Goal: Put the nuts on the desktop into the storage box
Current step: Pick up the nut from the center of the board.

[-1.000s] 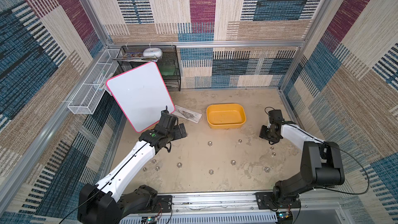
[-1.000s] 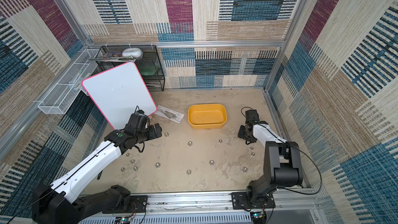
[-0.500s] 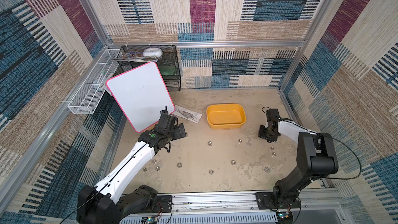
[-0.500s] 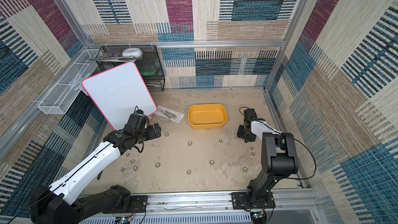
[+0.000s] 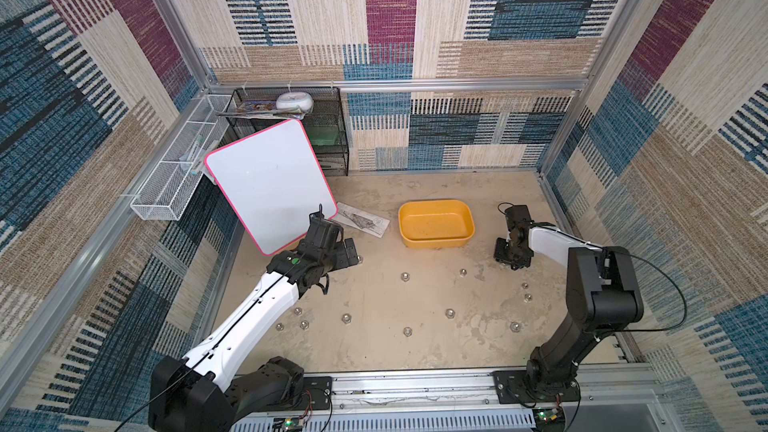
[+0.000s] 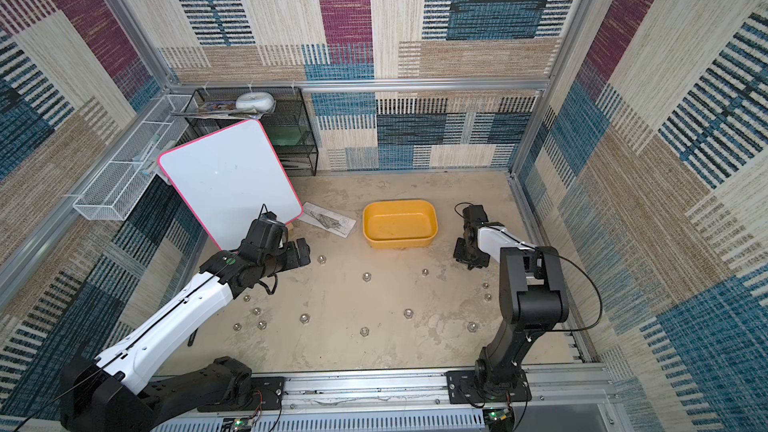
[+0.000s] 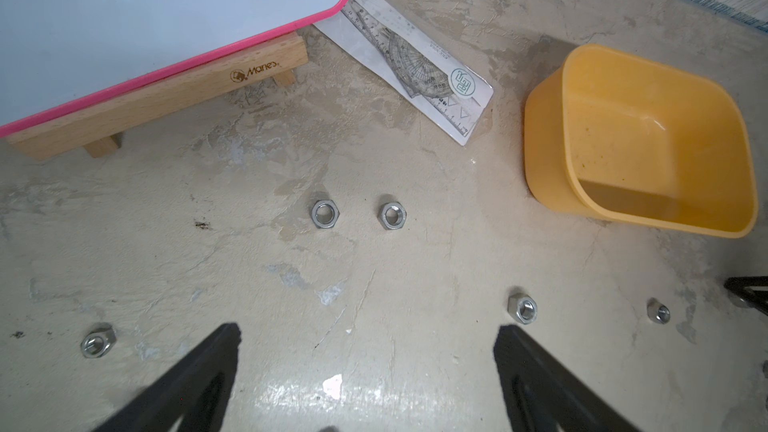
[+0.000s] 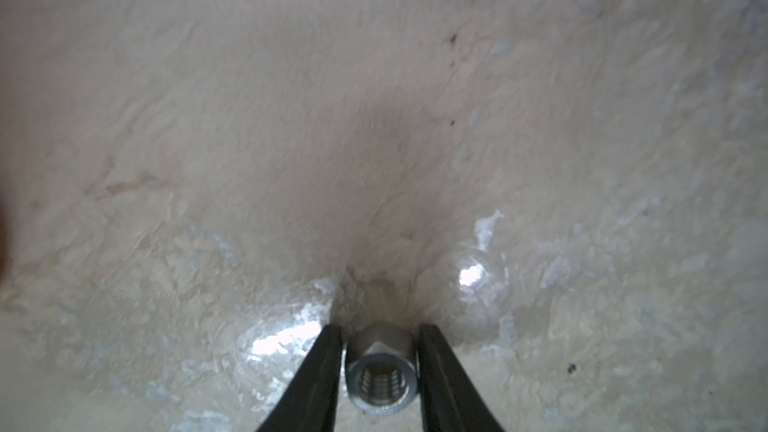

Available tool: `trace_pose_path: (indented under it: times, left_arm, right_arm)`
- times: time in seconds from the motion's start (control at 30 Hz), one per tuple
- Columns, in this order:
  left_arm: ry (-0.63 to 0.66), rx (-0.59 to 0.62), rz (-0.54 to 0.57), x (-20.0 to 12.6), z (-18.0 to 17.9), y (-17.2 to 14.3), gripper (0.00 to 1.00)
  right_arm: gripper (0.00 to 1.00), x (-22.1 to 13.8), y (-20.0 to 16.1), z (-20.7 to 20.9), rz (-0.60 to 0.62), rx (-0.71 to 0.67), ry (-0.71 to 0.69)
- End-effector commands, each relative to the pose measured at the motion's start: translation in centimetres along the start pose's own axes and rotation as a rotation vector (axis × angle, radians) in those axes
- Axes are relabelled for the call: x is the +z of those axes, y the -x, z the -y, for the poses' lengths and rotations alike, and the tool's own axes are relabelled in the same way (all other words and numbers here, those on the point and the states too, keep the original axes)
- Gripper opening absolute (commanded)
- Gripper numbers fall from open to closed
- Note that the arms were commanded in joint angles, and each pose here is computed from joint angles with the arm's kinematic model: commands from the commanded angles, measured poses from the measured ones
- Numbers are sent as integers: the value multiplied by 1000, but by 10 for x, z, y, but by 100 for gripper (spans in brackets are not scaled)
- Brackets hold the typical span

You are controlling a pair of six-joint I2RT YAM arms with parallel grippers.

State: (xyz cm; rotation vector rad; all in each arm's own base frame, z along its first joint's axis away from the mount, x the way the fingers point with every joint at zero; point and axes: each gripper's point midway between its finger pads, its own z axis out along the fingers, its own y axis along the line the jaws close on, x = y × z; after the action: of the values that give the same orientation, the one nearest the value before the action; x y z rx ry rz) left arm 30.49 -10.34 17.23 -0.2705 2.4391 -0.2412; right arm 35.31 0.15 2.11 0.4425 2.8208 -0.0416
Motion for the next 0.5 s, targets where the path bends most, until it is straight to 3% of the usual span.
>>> trace_pose_path:
  times: [0.0, 0.23, 0.47]
  left_arm:
    - [0, -5, 16, -3, 0, 5, 100]
    - [-9, -4, 20, -4, 4, 9, 100]
    - [-24, -11, 15, -10, 9, 14, 100]
  right_arm:
    - [35, -1, -11, 0, -28, -21, -8]
    - [15, -12, -10, -3, -11, -30, -1]
    - [17, -61, 24, -34, 101, -103, 36]
